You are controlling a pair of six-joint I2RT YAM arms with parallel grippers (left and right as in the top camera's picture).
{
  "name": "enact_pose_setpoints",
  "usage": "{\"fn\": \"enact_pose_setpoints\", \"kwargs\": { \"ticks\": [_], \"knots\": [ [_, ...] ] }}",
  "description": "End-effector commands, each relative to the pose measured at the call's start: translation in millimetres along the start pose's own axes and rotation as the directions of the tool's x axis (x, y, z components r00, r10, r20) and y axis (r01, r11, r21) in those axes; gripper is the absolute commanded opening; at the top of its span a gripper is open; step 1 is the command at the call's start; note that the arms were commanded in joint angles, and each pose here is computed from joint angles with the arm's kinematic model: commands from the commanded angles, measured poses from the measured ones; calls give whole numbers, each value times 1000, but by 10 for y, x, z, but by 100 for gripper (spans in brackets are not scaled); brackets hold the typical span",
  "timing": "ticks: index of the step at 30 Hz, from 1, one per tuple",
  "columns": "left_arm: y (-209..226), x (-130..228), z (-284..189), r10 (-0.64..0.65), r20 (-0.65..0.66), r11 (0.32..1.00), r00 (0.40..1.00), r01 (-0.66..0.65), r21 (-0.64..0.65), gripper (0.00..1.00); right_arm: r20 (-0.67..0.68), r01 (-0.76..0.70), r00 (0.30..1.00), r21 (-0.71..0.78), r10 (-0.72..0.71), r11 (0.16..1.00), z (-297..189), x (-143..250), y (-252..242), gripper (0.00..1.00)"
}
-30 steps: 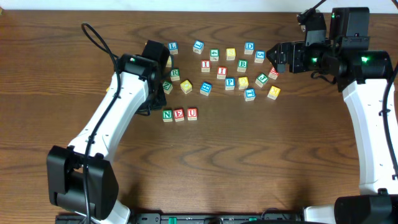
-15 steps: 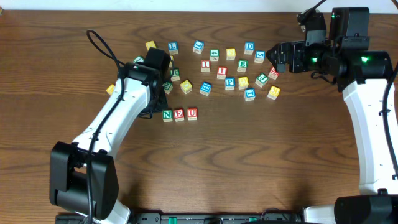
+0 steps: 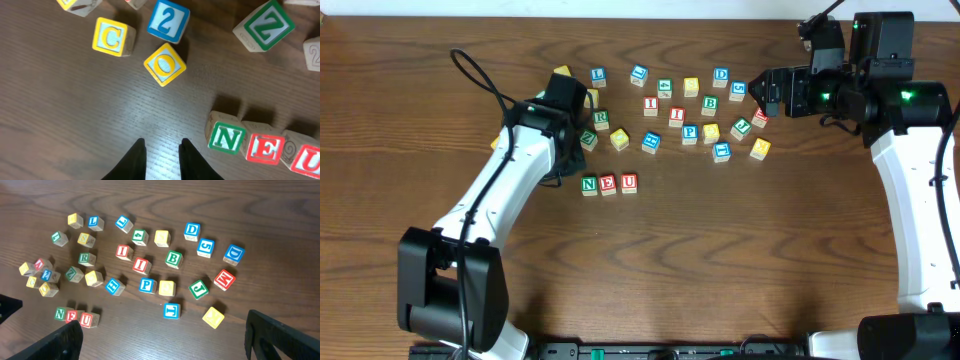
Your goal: Spell out NEURIPS
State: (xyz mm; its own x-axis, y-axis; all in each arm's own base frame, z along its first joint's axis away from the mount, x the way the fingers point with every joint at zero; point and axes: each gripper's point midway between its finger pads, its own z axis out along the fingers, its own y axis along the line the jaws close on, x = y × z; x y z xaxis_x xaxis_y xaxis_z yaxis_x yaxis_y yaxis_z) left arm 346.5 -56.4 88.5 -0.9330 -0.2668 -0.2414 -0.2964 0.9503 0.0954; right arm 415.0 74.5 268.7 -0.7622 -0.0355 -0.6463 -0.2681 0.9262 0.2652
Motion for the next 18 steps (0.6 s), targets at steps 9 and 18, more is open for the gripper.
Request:
{"fn": "enact_pose_setpoints", "kwargs": {
  "ticks": [9, 18],
  "knots": [
    [-23, 90, 234, 13, -8, 1000, 1000, -13, 14, 14, -5, 6, 1000, -5, -6, 1000, 13, 14, -10, 99],
    [-106, 138, 348, 37, -12, 998, 999, -36, 58, 10, -5, 6, 1000, -5, -6, 1000, 13, 14, -10, 99]
  ]
}}
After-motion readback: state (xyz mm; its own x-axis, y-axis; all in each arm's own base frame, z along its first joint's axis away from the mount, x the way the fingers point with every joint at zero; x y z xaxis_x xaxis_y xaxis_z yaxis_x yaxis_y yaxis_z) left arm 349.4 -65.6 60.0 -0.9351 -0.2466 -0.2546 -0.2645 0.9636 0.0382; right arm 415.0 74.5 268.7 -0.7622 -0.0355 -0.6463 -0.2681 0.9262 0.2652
